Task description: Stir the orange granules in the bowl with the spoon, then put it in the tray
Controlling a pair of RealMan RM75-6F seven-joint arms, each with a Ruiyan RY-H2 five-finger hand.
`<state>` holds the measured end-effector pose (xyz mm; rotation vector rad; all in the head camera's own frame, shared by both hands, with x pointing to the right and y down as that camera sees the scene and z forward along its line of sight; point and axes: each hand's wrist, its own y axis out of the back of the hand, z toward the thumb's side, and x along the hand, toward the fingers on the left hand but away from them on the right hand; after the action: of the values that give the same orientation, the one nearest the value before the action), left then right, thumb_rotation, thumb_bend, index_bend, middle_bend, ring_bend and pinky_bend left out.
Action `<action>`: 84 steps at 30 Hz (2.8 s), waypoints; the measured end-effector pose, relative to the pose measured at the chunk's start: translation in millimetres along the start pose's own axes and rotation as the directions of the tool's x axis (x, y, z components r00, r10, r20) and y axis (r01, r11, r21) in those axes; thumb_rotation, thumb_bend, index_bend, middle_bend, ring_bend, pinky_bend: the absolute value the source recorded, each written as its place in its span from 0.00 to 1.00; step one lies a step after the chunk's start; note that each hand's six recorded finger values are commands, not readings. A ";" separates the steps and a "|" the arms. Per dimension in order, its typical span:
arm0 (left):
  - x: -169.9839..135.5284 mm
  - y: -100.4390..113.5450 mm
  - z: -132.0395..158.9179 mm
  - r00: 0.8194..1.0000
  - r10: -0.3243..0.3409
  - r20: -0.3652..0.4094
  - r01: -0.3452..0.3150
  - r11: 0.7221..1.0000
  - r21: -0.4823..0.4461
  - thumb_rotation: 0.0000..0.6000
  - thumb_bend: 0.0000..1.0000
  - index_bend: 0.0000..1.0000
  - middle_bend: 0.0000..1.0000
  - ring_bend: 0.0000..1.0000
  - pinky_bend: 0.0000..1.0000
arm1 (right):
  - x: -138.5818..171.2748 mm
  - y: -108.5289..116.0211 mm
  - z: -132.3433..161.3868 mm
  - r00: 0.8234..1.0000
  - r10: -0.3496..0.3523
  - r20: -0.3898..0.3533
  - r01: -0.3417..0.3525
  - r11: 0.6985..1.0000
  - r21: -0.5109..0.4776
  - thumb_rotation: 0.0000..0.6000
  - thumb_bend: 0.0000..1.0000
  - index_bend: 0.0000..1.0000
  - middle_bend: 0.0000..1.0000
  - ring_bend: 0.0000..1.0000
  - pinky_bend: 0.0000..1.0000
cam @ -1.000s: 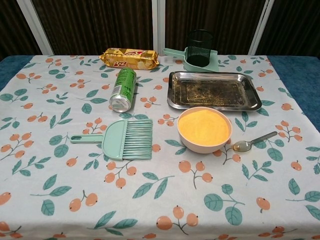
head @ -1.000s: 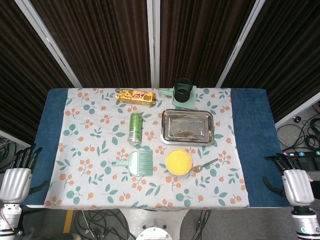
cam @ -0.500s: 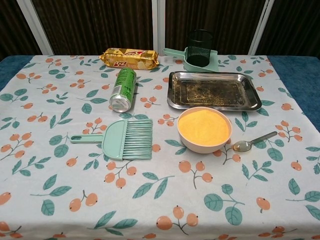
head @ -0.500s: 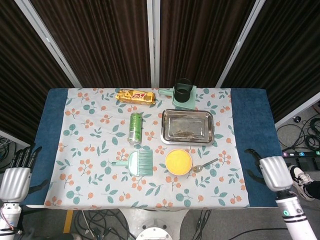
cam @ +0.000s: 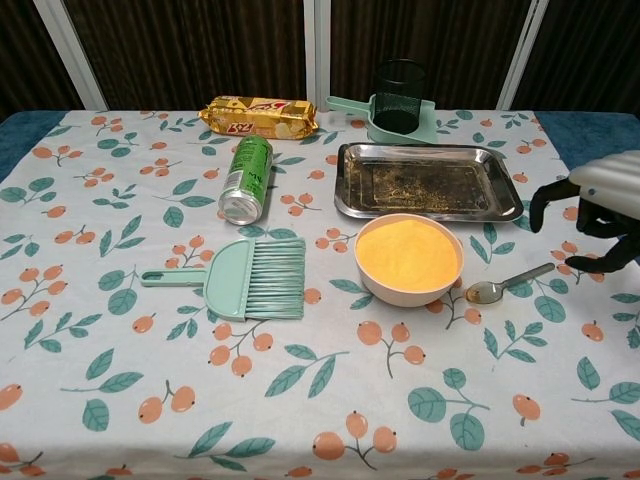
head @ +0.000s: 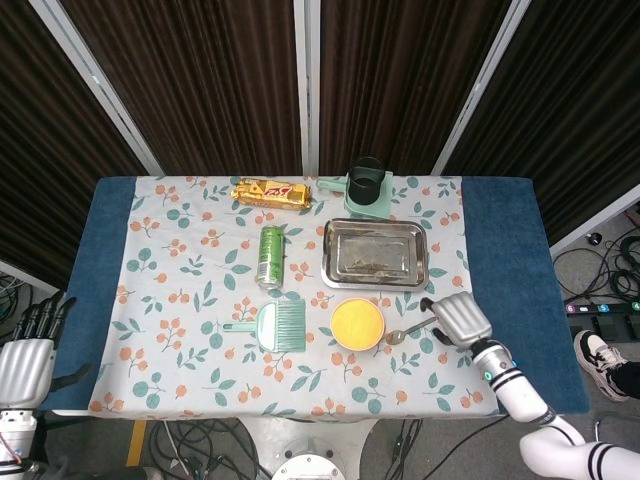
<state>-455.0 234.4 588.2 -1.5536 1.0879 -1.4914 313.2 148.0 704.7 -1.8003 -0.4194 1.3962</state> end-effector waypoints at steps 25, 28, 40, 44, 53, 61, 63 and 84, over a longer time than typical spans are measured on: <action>2.3 -5.7 -1.6 1.000 -0.013 -0.002 0.013 1.000 -0.003 1.00 0.01 0.10 0.07 0.07 0.10 | -26.1 -33.1 15.8 0.999 0.035 -0.008 -0.035 0.999 0.008 1.00 0.28 0.50 0.99 1.00 1.00; 2.0 -6.1 -2.1 1.000 -0.014 -0.003 0.014 1.000 -0.004 1.00 0.01 0.10 0.07 0.07 0.10 | -27.2 -34.4 16.2 0.999 0.040 -0.008 -0.039 0.999 0.010 1.00 0.28 0.51 0.99 1.00 1.00; 1.8 -7.9 -3.5 1.000 -0.016 -0.005 0.016 1.000 -0.010 1.00 0.01 0.10 0.07 0.07 0.10 | -30.0 -36.5 18.1 0.999 0.048 -0.004 -0.048 0.999 0.012 1.00 0.32 0.55 0.99 1.00 1.00; 1.5 -8.2 -4.1 1.000 -0.016 -0.006 0.016 1.000 -0.012 1.00 0.01 0.10 0.07 0.07 0.10 | -29.9 -35.5 18.3 0.999 0.044 -0.002 -0.044 0.999 0.013 1.00 0.34 0.57 0.99 1.00 1.00; 0.8 -6.5 -5.2 1.000 -0.008 -0.005 0.008 1.000 -0.014 1.00 0.01 0.10 0.07 0.07 0.10 | -25.7 -12.7 14.9 1.000 -0.013 -0.005 0.014 0.999 0.042 1.00 0.36 0.59 0.99 1.00 1.00; -0.9 -6.1 -4.8 1.000 -0.002 -0.002 0.002 1.000 -0.018 1.00 0.01 0.10 0.07 0.07 0.10 | -27.1 46.4 23.5 0.992 -0.107 -0.069 0.118 0.974 0.193 1.00 0.36 0.62 0.99 1.00 1.00; -1.6 -6.1 -5.4 1.000 -0.001 -0.004 0.001 1.000 -0.019 1.00 0.01 0.10 0.07 0.07 0.10 | -31.3 61.0 30.5 0.988 -0.121 -0.092 0.139 0.964 0.227 1.00 0.36 0.62 0.99 1.00 1.00; -6.0 -11.0 -14.9 1.000 -0.006 -0.022 0.005 0.999 -0.039 1.00 0.01 0.10 0.07 0.07 0.10 | -68.7 53.2 107.1 0.981 -0.061 -0.184 0.108 0.960 0.257 1.00 0.32 0.56 0.99 1.00 1.00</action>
<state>-468.7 245.1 597.1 -1.5713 1.1329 -1.5019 180.7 109.7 702.0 -1.6463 -0.2027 1.1635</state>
